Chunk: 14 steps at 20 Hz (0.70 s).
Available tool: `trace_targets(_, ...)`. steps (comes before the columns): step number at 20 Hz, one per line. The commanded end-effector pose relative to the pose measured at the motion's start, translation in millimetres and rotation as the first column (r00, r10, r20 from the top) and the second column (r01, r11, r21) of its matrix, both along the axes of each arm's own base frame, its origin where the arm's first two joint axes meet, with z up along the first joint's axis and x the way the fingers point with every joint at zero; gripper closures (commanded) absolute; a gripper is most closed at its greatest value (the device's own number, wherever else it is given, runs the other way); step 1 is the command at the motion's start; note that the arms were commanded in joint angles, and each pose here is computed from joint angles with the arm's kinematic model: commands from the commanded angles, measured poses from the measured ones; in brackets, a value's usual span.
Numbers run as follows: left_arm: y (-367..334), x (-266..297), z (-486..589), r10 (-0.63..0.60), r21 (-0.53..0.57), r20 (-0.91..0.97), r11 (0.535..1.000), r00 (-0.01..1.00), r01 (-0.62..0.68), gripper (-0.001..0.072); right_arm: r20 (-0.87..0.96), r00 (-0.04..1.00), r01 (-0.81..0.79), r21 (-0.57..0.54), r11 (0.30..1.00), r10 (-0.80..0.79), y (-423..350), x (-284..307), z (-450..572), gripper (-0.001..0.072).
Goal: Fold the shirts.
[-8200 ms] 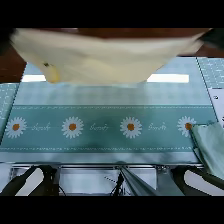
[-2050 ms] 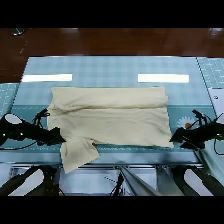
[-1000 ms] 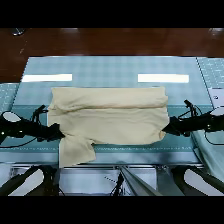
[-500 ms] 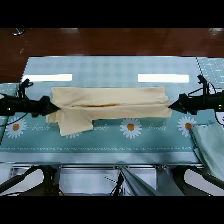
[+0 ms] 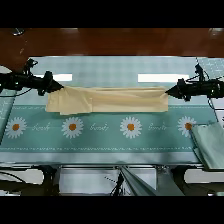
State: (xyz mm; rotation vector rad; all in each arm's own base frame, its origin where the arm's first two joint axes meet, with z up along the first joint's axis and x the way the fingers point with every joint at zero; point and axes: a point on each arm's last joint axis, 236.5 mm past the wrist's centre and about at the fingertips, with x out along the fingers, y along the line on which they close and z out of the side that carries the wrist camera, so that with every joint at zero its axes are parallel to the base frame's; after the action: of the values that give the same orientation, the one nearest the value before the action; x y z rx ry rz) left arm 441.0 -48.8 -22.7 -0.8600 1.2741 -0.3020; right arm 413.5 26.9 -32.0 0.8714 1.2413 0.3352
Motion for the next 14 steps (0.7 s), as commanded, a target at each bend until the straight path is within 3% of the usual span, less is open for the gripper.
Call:
trace_targets(1, 1.1, 30.7, -9.0, 0.004, -0.005, 0.004, 1.0, 1.0, -0.004, 0.0687, 0.016, 0.998, 0.064, 0.061, 0.996, -0.065, -2.4, 30.7, -7.0, 0.0688)
trace_targets(4, 0.3, 38.3, -20.1, -0.004, -0.007, -0.008, 1.0, 1.0, 0.004, 0.0687, 0.005, 0.996, 0.084, 0.077, 0.994, -0.084, -3.7, 38.1, -15.7, 0.0687)
trace_targets(5, -2.9, 36.3, -25.3, -0.016, -0.011, -0.021, 1.0, 1.0, 0.016, 0.0621, -0.003, 0.996, 0.088, 0.078, 0.993, -0.088, -4.2, 38.3, -20.2, 0.0583)
trace_targets(6, -6.2, 33.2, -28.1, -0.029, -0.019, -0.034, 0.999, 0.999, 0.028, 0.0319, -0.009, 0.996, 0.087, 0.08, 0.993, -0.087, -4.0, 37.9, -22.7, 0.02)
trace_targets(7, -6.3, 29.2, -28.1, -0.04, -0.026, -0.047, 0.999, 0.998, 0.039, 0.0014, -0.003, 0.997, 0.081, 0.077, 0.994, -0.081, -4.6, 37.9, -22.0, 0.0093)
trace_targets(9, 16.6, 15.1, -24.4, -0.05, 0.011, -0.096, 0.999, 0.994, 0.051, 0.0005, 0.0, 0.998, 0.07, 0.084, 0.994, -0.07, -16.1, 35.6, -12.6, 0.0093)
trace_targets(12, 93.6, -29.7, -15.5, -0.008, 0.214, -0.203, 0.975, 0.979, 0.053, 0.0005, -0.017, 0.997, 0.072, 0.111, 0.991, -0.07, -50.0, 23.2, 5.7, 0.0093)
trace_targets(14, 133.5, -48.3, -0.4, 0.069, 0.329, -0.168, 0.944, 0.983, -0.01, 0.0005, -0.087, 0.993, 0.086, 0.051, 0.995, -0.081, -72.3, 5.7, -9.2, 0.0093)
